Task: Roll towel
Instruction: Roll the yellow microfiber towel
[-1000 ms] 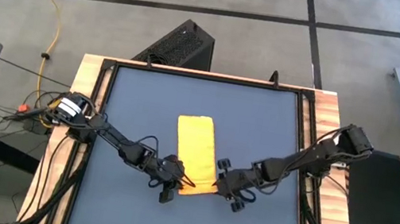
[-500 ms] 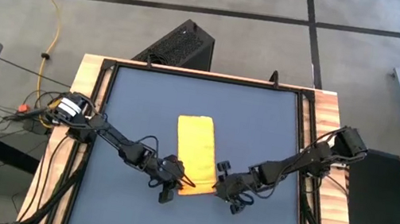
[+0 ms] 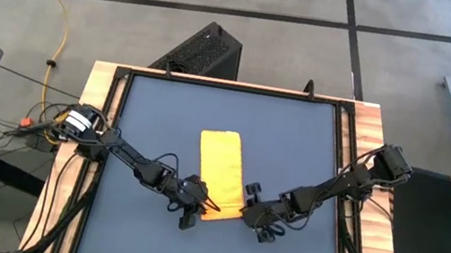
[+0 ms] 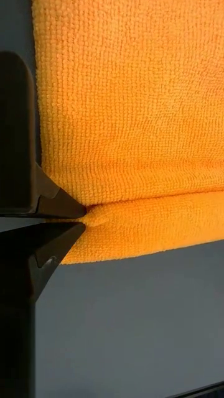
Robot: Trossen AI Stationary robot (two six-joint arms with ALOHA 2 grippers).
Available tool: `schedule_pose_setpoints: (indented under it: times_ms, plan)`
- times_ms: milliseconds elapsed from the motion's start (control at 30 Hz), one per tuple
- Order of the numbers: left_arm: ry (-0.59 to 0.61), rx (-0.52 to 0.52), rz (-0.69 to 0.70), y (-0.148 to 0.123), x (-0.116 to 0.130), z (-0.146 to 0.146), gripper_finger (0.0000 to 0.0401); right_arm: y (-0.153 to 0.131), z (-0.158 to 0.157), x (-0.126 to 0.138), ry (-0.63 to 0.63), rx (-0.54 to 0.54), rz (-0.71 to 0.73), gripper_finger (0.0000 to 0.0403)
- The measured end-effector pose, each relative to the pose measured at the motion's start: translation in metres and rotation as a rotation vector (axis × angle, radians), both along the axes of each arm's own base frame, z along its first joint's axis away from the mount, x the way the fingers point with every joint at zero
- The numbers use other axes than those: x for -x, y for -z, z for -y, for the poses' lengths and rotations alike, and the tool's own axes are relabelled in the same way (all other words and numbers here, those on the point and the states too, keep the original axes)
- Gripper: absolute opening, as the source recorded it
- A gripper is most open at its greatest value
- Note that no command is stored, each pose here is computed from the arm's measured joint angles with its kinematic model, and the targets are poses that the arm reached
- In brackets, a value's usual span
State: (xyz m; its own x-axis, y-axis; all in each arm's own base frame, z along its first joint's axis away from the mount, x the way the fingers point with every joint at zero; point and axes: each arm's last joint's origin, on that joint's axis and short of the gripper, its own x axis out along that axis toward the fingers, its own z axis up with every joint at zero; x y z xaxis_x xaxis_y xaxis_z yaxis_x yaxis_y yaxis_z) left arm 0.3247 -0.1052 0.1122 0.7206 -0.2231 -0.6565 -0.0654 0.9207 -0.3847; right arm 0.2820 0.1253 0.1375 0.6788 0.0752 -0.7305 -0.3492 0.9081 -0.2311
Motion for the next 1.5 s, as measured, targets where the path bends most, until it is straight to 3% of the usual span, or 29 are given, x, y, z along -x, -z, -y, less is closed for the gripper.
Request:
schedule_pose_setpoints:
  times_ms: [300,500,667,833,1133,1500]
  plan:
    - [-0.010,-0.009,0.005,0.000,0.000,0.000,0.0002,0.001,0.003,0.000,0.017,-0.013,-0.017,0.0090]
    - [-0.011,-0.015,0.009,0.000,0.000,0.000,0.0037,0.004,0.009,0.000,0.052,-0.059,-0.034,0.0053]
    - [0.002,-0.030,0.023,-0.001,-0.001,0.000,0.0075,0.010,0.018,0.001,0.068,-0.196,-0.032,0.0021]
    - [0.042,-0.128,0.095,-0.008,-0.002,-0.001,0.0096,0.012,0.027,0.000,0.078,-0.328,-0.064,0.0018]
    - [0.060,-0.273,0.208,-0.038,0.001,-0.004,0.0100,0.012,0.041,-0.004,0.039,-0.535,-0.148,0.0019]
    - [0.133,-0.304,0.225,-0.042,0.006,0.007,0.0100,0.008,0.078,-0.013,0.099,-0.802,-0.219,0.0018]
